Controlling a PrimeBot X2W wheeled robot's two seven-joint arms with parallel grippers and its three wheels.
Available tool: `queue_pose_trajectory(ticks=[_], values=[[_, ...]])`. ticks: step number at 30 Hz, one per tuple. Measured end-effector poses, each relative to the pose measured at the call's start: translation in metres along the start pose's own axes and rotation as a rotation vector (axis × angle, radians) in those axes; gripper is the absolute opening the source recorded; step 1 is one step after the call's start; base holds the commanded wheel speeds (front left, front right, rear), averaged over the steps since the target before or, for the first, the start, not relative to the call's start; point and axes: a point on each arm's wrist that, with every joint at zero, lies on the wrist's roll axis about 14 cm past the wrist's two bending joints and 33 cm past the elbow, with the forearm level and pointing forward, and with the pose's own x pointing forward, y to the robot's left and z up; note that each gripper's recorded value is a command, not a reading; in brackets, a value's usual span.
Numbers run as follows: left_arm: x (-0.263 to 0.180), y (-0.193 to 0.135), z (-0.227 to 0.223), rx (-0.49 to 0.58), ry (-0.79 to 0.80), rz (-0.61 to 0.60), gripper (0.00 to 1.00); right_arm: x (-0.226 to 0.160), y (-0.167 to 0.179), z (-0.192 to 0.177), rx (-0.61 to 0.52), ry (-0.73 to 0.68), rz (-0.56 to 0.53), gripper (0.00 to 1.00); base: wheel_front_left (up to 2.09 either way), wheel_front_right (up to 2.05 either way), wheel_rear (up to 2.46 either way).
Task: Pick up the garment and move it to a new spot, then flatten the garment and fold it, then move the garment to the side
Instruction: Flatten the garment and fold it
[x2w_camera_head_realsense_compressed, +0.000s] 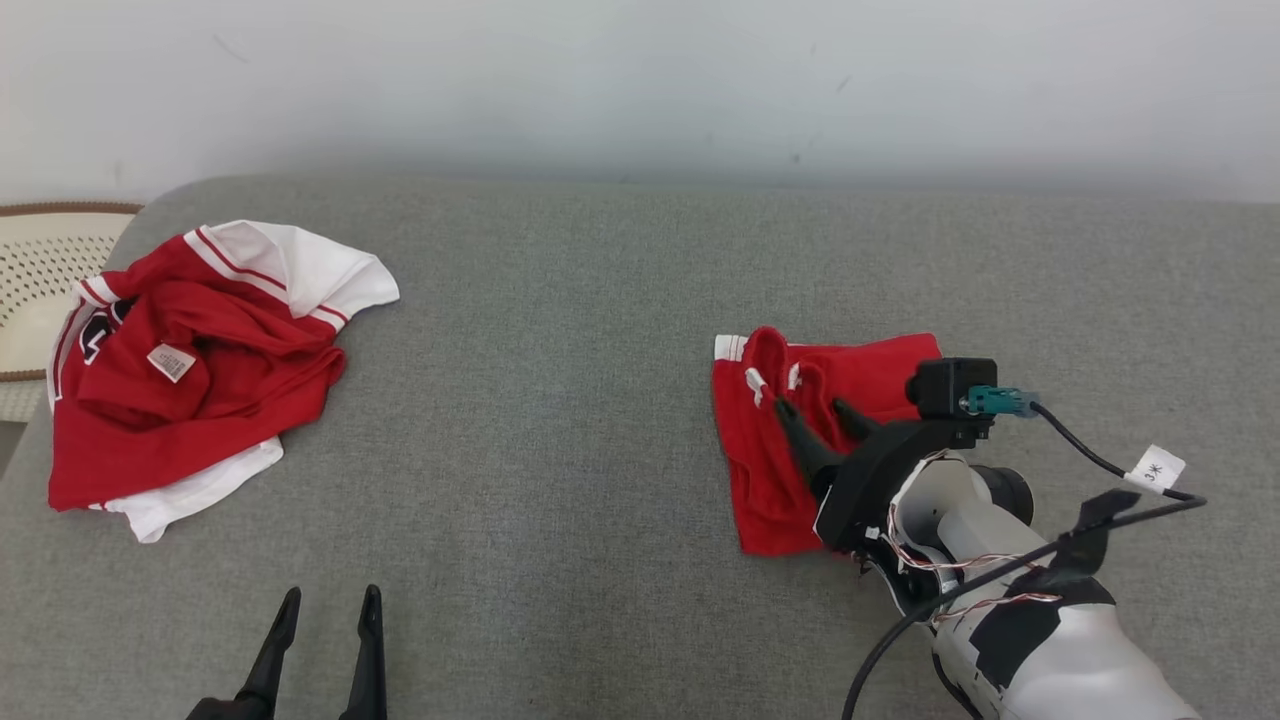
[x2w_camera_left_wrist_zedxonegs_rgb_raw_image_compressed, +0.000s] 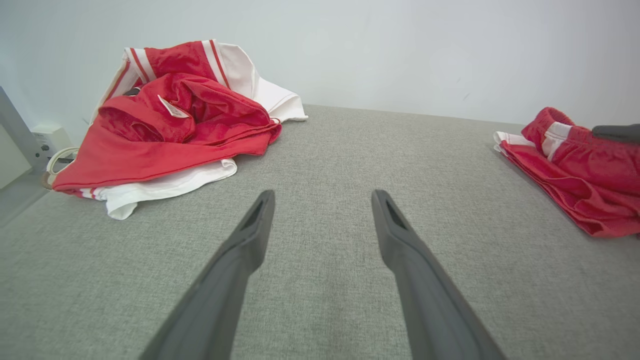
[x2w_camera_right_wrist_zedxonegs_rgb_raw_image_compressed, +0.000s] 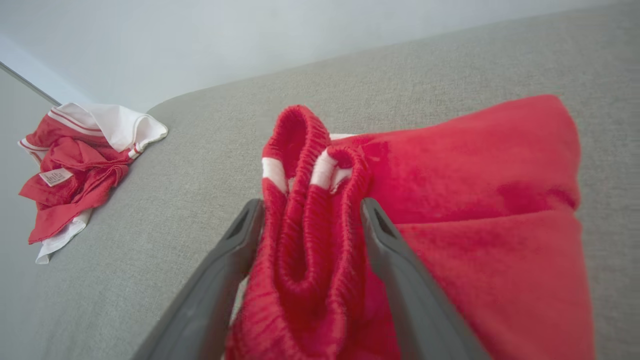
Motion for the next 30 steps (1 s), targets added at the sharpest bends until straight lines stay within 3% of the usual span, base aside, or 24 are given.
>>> queue_pose_trajectory(ticks=[7, 16, 24, 30], values=[[-0.006, 0.002, 0.004, -0.002, -0.012, 0.005, 1.0, -0.017, -0.004, 0.025, 0.014, -0.132, -0.002, 1.0, 0.0, 0.0, 0.0], [-0.007, -0.003, 0.008, 0.001, -0.025, -0.009, 1.0, -0.046, -0.051, 0.053, -0.026, -0.259, -0.11, 1.0, 0.0, 0.0, 0.0], [-0.005, -0.005, 0.008, 0.003, -0.026, -0.012, 1.0, -0.056, -0.084, 0.038, -0.058, -0.194, -0.205, 1.0, 0.0, 0.0, 0.0], [-0.004, -0.004, 0.006, 0.009, -0.02, -0.01, 1.0, -0.047, -0.084, 0.014, -0.025, -0.107, -0.215, 1.0, 0.0, 0.0, 0.0]])
